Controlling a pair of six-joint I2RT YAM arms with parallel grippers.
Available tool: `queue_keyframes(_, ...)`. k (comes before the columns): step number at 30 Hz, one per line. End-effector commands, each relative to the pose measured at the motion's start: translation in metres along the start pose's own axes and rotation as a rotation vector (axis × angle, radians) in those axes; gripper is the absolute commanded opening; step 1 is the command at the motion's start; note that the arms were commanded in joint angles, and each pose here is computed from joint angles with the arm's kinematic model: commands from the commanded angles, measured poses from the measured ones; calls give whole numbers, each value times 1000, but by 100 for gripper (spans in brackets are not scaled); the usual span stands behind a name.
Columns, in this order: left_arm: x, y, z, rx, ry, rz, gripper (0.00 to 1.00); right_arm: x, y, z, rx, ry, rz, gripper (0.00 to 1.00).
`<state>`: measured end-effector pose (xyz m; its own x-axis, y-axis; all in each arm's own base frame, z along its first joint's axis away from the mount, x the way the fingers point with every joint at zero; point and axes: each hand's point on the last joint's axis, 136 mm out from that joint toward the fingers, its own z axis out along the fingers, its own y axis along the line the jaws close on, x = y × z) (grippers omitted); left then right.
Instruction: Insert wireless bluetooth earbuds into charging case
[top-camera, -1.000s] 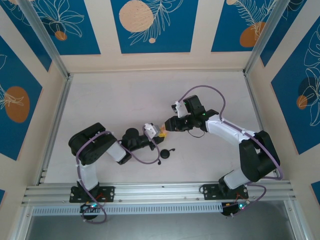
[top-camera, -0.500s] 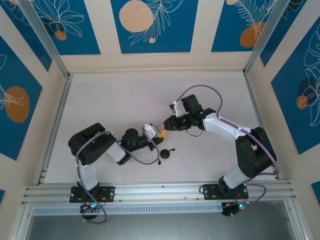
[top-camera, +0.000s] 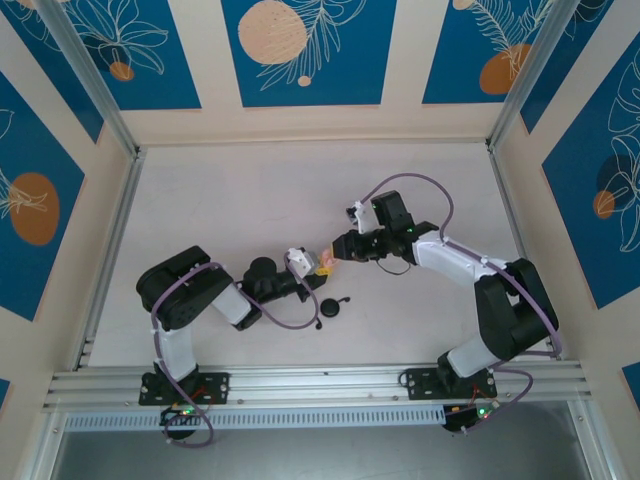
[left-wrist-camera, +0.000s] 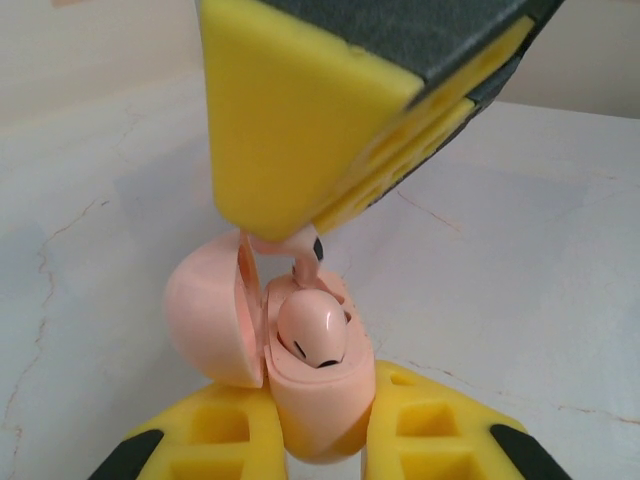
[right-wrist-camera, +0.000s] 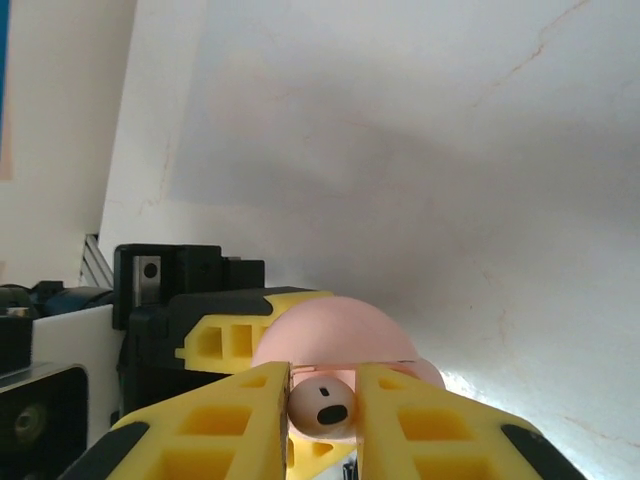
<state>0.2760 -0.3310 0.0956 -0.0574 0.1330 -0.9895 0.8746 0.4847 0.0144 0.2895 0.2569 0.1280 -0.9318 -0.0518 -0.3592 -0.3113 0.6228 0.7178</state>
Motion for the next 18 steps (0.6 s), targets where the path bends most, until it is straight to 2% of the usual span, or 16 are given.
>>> queue_keyframes(1, -21, 1, 0, 4, -68, 31, 10, -5, 16, -12, -88, -38, -3, 22)
queue_keyframes(18, -36, 3, 2, -5, -105, 49, 10, -6, 26, -25, -285, -104, 118, 23)
